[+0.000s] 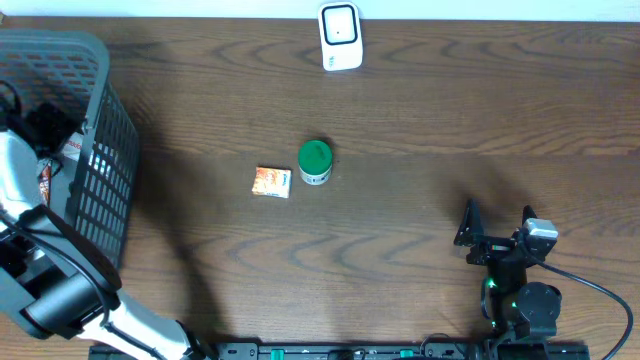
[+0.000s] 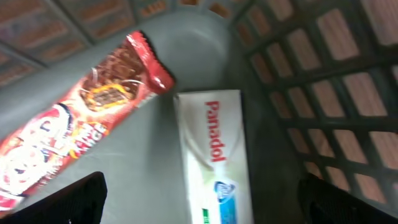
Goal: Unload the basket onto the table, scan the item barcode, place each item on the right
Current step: 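Reach into the basket and grasp the white Panadol box with left gripper, then carry the Panadol box to the scanner with the left gripper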
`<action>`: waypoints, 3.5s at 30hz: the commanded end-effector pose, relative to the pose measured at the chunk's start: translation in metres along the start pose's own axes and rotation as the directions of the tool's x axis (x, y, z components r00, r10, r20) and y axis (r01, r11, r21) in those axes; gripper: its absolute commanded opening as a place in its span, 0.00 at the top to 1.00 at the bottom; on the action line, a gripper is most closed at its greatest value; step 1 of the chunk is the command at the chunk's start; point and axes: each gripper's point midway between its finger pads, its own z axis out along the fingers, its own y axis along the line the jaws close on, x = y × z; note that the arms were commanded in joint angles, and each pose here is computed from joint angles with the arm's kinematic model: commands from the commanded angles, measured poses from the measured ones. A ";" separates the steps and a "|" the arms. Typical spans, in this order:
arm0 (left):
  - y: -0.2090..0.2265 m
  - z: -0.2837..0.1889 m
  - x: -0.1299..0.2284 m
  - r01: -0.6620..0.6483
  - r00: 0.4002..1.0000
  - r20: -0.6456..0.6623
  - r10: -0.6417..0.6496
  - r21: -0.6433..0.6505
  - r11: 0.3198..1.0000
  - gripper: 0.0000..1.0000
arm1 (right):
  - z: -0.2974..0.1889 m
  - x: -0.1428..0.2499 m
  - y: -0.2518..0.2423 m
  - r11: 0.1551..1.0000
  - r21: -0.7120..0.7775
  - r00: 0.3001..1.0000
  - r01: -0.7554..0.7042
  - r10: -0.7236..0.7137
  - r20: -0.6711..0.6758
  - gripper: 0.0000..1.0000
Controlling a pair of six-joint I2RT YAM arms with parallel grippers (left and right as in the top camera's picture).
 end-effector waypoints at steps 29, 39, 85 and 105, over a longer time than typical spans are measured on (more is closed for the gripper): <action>0.012 0.112 0.059 0.094 0.983 -0.147 -0.112 -0.126 0.988 0.02 | 0.000 0.001 0.001 1.000 -0.004 1.000 -0.010 0.010 -0.001 0.01; 0.026 0.129 0.085 0.049 0.969 -0.232 -0.089 -0.170 0.984 0.21 | 0.000 0.001 0.001 1.000 -0.004 1.000 -0.010 0.010 -0.001 0.01; -0.094 -0.298 -0.004 0.058 0.991 0.071 -0.112 0.527 0.848 0.57 | 0.000 0.001 0.001 1.000 -0.004 1.000 -0.010 0.010 -0.001 0.01; -0.246 -0.277 0.246 -0.204 0.942 -0.163 0.295 0.422 0.883 0.56 | 0.000 0.001 0.001 1.000 -0.004 1.000 -0.010 0.010 -0.001 0.01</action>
